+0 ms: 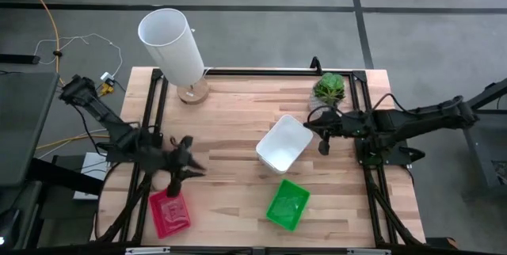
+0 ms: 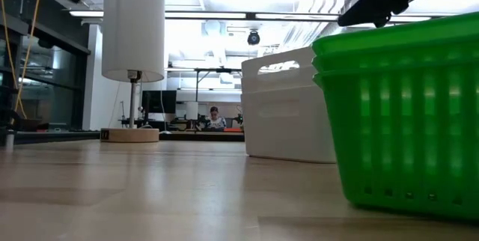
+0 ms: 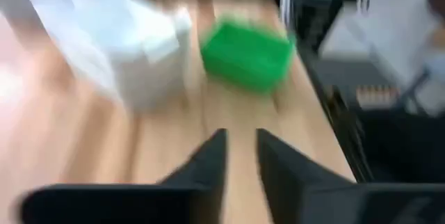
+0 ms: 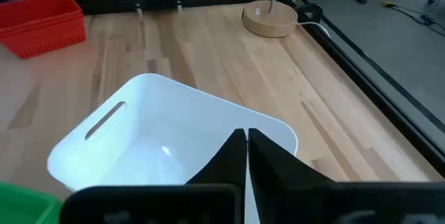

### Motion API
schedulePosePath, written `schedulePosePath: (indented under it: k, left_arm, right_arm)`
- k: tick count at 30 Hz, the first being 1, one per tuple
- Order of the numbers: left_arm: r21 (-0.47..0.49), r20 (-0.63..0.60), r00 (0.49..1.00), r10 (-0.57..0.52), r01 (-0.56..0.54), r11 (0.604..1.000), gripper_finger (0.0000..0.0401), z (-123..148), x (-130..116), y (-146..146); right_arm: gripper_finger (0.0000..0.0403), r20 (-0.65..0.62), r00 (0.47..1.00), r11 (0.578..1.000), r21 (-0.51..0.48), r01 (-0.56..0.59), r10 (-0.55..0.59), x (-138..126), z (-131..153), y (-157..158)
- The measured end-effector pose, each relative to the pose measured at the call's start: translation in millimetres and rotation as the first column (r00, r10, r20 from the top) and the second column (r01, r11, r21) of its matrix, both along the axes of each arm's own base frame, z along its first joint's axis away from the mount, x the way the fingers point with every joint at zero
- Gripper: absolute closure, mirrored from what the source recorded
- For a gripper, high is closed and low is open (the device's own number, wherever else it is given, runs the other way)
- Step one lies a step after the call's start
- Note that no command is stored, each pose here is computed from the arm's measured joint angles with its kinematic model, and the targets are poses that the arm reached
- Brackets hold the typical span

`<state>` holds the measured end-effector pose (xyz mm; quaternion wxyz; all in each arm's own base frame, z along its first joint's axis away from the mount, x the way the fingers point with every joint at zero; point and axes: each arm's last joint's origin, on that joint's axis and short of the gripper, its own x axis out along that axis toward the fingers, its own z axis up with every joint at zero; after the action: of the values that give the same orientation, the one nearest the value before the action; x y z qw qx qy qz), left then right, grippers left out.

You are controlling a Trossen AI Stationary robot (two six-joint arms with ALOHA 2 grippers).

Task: Stack baskets by color
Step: Adjust the red bins

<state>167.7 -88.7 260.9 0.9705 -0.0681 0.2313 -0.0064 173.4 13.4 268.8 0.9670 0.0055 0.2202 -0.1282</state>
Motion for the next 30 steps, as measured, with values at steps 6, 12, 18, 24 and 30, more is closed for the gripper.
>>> schedulePosePath:
  k: [6, 12, 18, 24, 30]
  left_arm:
    - [-0.189, -0.395, 0.918, -0.027, -0.052, 0.981, 0.0387, 7, -7, -43]
    - [-0.236, -0.655, 0.755, -0.012, -0.191, 0.953, 0.0399, -26, -10, -85]
    - [-0.106, -0.81, 0.58, 0.089, -0.294, 0.95, 0.0401, -69, -10, -105]
    - [0.023, -0.832, 0.524, 0.185, -0.3, 0.954, 0.0401, -87, 1, -97]
    - [0.128, -0.828, 0.5, 0.253, -0.27, 0.954, 0.0401, -88, 13, -75]
  right_arm:
    - [0.0402, 0.007, 1.0, 1.0, 0.021, 0.008, -0.008, 0, 0, 1]
    - [0.0402, 0.008, 1.0, 0.999, 0.035, 0.011, -0.011, 0, 0, 2]
    - [0.0402, 0.011, 1.0, 0.999, 0.04, 0.01, -0.01, 0, 0, 2]
    - [0.0403, 0.012, 1.0, 0.999, 0.045, 0.008, -0.009, 0, 0, 2]
    - [0.0403, 0.011, 1.0, 0.999, 0.049, -0.001, 0.0, 0, 0, 2]
